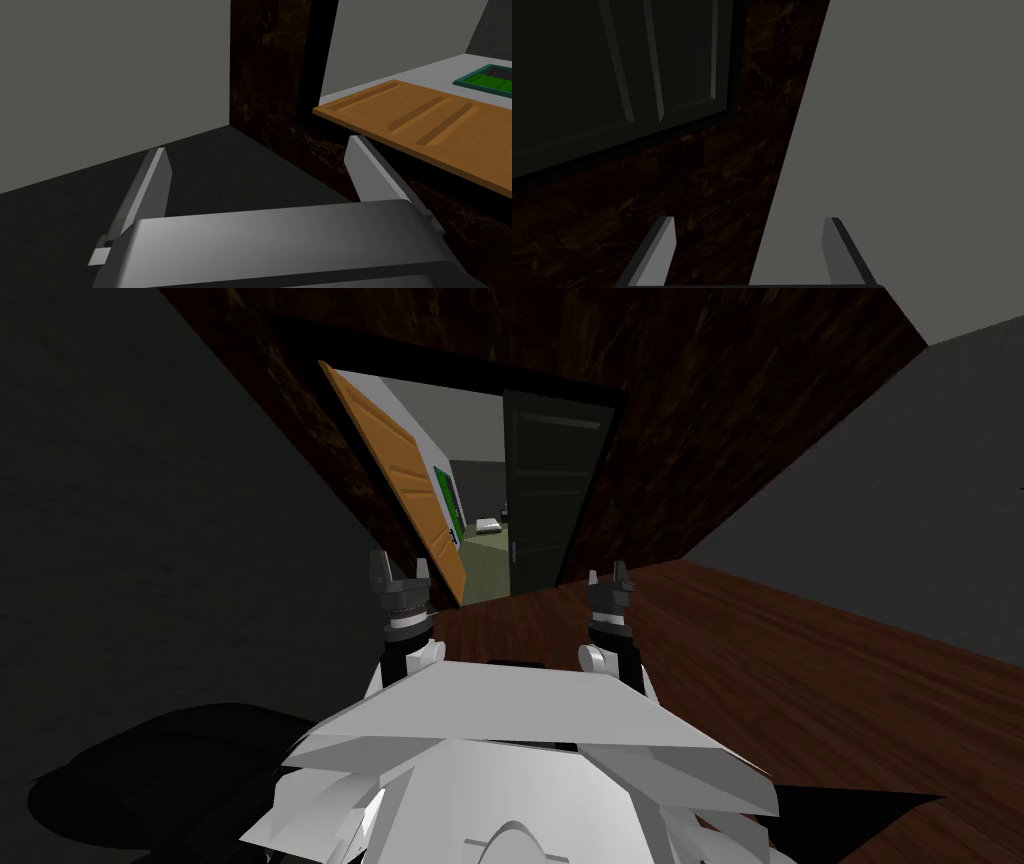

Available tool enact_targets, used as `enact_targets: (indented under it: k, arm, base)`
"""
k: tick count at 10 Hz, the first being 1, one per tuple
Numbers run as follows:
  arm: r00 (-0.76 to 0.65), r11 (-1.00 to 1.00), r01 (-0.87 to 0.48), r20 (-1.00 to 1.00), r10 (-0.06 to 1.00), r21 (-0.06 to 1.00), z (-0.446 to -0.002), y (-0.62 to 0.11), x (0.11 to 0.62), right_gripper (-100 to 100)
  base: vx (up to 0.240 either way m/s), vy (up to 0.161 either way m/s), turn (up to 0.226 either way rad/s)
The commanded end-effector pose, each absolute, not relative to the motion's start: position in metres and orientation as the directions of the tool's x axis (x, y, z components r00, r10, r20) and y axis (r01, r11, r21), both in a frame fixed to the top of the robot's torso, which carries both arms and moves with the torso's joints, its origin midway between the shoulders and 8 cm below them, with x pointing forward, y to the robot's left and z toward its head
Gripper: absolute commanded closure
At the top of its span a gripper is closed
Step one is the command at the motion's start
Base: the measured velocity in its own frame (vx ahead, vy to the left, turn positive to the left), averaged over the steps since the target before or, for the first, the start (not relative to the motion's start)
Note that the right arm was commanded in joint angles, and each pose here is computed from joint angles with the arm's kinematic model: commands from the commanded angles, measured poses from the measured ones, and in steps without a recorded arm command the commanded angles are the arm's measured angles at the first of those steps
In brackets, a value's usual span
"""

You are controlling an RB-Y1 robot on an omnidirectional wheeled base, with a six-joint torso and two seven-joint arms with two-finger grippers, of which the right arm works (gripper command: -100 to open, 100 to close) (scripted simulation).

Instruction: Push the door open

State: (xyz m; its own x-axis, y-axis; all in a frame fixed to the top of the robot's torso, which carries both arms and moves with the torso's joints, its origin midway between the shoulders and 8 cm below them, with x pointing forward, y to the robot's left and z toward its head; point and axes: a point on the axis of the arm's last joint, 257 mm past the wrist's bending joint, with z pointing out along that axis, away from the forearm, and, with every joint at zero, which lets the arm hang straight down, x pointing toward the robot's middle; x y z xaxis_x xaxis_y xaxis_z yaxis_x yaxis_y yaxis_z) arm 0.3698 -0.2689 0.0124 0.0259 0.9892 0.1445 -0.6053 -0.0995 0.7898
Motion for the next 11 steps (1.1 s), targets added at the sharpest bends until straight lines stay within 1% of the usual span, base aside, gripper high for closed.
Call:
enact_targets:
  k: [1,6,8,11]
  arm:
    - [0.012,-0.124,-0.598,0.164,0.986,0.792,0.004,-0.271,0.374,-100]
    - [-0.026,-0.210,-0.574,0.239,0.971,0.792,-0.023,-0.283,0.388,-100]
    - [-0.039,-0.254,-0.562,0.281,0.959,0.787,-0.038,-0.290,0.394,-100]
    - [-0.050,-0.300,-0.550,0.328,0.943,0.779,-0.053,-0.299,0.400,-100]
  base:
    - [0.126,-0.023,0.256]
    - [0.084,-0.028,0.207]
    - [0.108,-0.037,0.269]
    - [0.079,-0.047,0.171]
